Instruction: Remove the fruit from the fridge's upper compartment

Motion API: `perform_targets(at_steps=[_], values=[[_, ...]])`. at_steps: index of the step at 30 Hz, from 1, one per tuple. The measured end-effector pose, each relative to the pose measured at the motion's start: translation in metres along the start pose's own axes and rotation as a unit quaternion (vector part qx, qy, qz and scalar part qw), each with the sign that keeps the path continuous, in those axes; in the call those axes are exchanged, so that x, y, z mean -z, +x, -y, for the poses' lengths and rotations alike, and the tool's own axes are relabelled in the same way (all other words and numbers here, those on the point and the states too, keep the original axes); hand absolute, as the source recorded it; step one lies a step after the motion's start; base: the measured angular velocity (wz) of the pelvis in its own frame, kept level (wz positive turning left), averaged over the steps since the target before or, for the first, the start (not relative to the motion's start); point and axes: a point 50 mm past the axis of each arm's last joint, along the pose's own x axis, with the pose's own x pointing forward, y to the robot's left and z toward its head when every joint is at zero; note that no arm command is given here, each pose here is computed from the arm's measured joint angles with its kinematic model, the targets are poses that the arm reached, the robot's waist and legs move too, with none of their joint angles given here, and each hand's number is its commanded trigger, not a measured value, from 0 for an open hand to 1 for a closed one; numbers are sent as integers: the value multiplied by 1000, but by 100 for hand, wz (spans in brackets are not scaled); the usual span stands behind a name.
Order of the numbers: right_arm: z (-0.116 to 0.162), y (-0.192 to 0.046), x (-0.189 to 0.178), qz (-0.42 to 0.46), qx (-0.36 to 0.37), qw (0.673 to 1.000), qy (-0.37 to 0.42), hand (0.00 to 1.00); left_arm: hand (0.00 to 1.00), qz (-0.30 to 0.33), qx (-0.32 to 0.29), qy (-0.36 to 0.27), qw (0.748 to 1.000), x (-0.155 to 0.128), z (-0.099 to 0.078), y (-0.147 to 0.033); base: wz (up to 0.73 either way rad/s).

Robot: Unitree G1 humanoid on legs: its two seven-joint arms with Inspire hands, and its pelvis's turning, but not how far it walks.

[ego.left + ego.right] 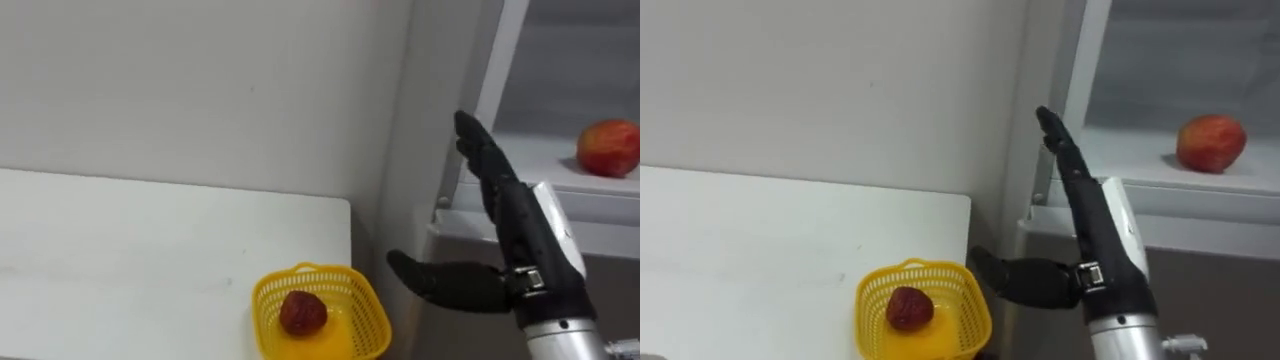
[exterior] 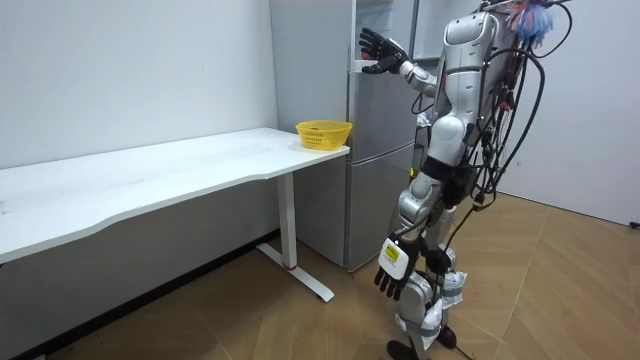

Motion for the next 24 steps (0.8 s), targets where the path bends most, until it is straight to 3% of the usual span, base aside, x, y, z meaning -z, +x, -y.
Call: perform_targets(at_steps=[12, 20, 24], values=[[16, -7, -1, 5, 65, 997, 28, 0, 0, -18, 6, -12, 1000, 18, 13, -1, -3], [55, -6, -2, 21, 184, 983, 2, 0, 0, -11, 2, -13, 1000, 16, 14, -1, 0], [64, -7, 0, 17, 209, 978, -9, 0, 0, -11, 2, -14, 1000, 17, 14, -1, 1]])
